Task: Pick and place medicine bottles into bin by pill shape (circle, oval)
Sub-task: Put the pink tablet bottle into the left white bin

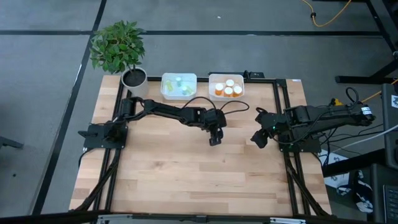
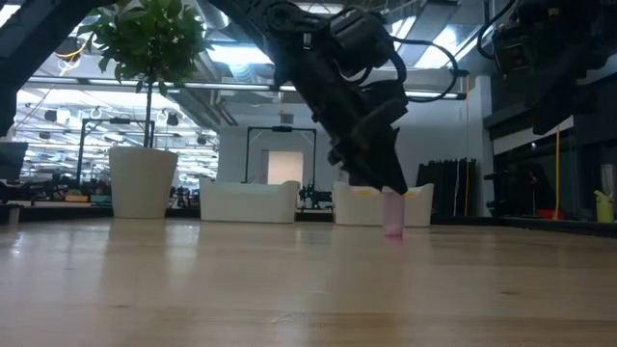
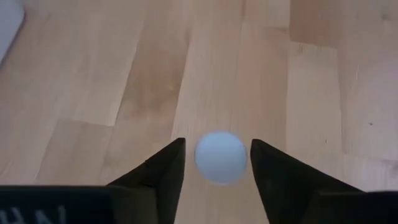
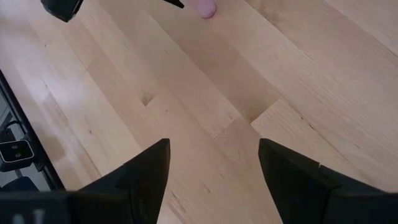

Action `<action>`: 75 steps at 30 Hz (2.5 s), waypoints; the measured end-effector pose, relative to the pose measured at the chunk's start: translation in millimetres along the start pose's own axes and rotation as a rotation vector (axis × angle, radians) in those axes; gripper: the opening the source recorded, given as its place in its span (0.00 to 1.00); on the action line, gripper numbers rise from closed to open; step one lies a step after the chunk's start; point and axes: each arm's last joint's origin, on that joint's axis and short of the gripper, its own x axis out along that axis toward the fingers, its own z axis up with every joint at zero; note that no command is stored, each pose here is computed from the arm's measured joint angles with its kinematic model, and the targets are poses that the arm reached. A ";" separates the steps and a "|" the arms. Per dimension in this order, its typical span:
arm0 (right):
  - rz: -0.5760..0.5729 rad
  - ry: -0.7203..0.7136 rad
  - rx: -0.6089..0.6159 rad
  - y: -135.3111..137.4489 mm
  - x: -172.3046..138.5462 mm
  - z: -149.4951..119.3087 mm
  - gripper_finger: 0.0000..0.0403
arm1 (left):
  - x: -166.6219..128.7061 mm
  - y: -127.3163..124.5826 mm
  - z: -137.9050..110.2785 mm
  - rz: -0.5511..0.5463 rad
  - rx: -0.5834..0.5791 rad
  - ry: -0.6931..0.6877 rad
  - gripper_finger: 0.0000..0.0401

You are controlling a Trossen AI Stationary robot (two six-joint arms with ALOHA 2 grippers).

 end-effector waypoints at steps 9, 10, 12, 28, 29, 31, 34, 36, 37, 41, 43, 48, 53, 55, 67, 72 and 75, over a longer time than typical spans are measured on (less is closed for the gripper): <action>0.000 0.000 0.002 0.0 0.0 0.0 0.61 | -0.8 3.6 0.7 0.038 -0.011 -0.002 0.28; 0.000 0.000 0.002 0.0 0.0 0.0 0.61 | -1.4 5.1 1.0 0.037 -0.015 -0.002 0.26; 0.000 -0.001 0.002 0.0 0.0 0.0 0.61 | -3.3 8.1 1.3 0.035 -0.026 0.005 0.24; 0.001 -0.003 0.007 0.2 0.1 0.3 0.61 | -159.9 108.1 34.5 0.199 -0.292 -0.037 0.22; 0.001 -0.003 0.007 0.2 0.1 0.3 0.61 | -170.1 116.6 32.2 0.216 -0.312 -0.032 0.22; 0.001 -0.003 0.008 0.3 0.1 0.3 0.61 | -185.9 133.1 26.1 0.250 -0.350 -0.011 0.22; 0.004 -0.005 0.009 0.5 0.1 0.5 0.61 | -203.2 156.1 14.7 0.296 -0.398 0.038 0.22; 0.004 -0.006 0.010 0.6 0.1 0.6 0.61 | -207.1 170.3 6.7 0.322 -0.428 0.079 0.22; 0.004 -0.007 0.010 0.5 0.1 0.6 0.61 | -206.5 177.0 1.3 0.332 -0.446 0.098 0.22; -0.005 -0.019 0.009 0.3 0.1 0.9 0.61 | -191.2 196.4 -26.9 0.341 -0.559 0.157 0.23; -0.005 -0.019 0.009 0.3 0.1 0.9 0.61 | -180.9 202.6 -42.4 0.355 -0.619 0.177 0.23; -0.005 -0.019 0.010 0.3 0.1 0.9 0.61 | -156.1 206.9 -68.9 0.399 -0.698 0.159 0.23; -0.005 -0.019 0.010 0.3 0.1 0.9 0.61 | -148.5 211.0 -74.5 0.516 -0.684 0.102 0.23; -0.005 -0.019 0.010 0.3 0.1 0.9 0.61 | -146.8 212.1 -79.0 0.539 -0.684 0.109 0.23; -0.008 -0.021 0.005 0.2 0.1 0.9 0.61 | -128.5 212.6 -100.1 0.638 -0.723 0.014 0.23; -0.008 -0.021 0.005 0.2 0.1 0.9 0.61 | -126.8 212.0 -100.1 0.653 -0.698 0.021 0.23; -0.008 -0.020 0.002 0.2 0.1 0.9 0.61 | -123.2 212.3 -102.1 0.652 -0.699 0.037 0.23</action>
